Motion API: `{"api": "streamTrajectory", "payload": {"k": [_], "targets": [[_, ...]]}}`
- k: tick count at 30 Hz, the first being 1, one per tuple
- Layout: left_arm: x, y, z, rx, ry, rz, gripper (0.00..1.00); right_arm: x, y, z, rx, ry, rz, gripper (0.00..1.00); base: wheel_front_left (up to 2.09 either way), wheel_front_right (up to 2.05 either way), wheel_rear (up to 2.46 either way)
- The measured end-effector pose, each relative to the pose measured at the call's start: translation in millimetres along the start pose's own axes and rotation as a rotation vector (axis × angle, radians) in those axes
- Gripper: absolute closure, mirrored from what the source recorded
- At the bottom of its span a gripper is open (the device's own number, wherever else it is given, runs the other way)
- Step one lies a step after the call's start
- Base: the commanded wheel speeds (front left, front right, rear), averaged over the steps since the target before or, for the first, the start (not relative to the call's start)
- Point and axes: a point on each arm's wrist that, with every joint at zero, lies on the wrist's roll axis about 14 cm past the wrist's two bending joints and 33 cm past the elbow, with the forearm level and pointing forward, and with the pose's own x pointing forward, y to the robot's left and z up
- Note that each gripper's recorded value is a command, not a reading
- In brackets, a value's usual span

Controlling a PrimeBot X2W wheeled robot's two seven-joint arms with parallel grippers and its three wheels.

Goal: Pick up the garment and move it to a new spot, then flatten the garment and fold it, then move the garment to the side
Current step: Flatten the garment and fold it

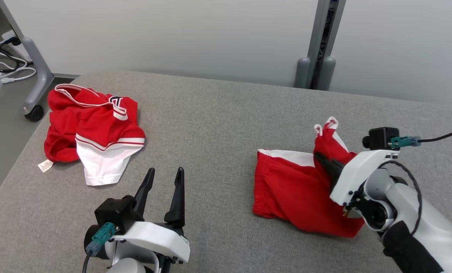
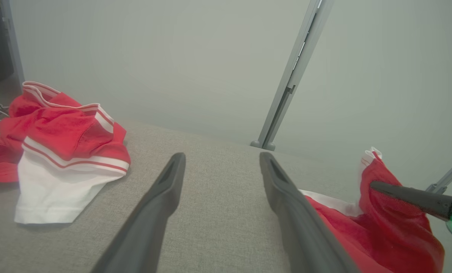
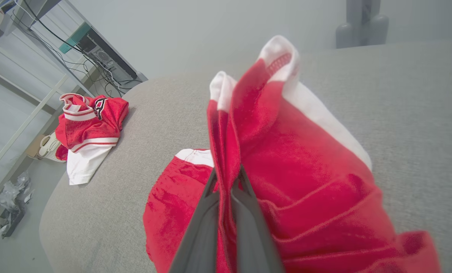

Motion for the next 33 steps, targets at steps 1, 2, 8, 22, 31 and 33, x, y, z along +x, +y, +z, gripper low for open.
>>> {"api": "streamTrajectory", "payload": {"k": [1,2,8,22,31,33], "targets": [[-1,1,0,0.000,-0.001,0.003,0.00,4,7,-4,0.001,0.013,0.012,1.00,0.00,0.00,0.00],[-1,2,0,-0.001,-0.001,0.004,0.00,7,13,-9,-0.001,0.026,0.020,1.00,0.00,0.00,0.00],[-1,6,-1,-0.006,-0.004,0.016,0.00,23,31,-29,-0.014,0.089,0.029,1.00,0.00,0.00,0.00],[4,11,-8,-0.014,0.011,0.035,0.00,42,36,-53,-0.029,0.173,0.017,1.00,0.00,0.00,0.00],[7,9,-11,-0.016,0.014,0.029,0.00,42,46,-60,-0.048,0.179,0.051,0.00,0.00,0.00,0.00],[7,8,-11,-0.016,0.014,0.025,0.00,42,49,-58,-0.065,0.168,0.058,0.00,0.00,0.00,0.00]]}}
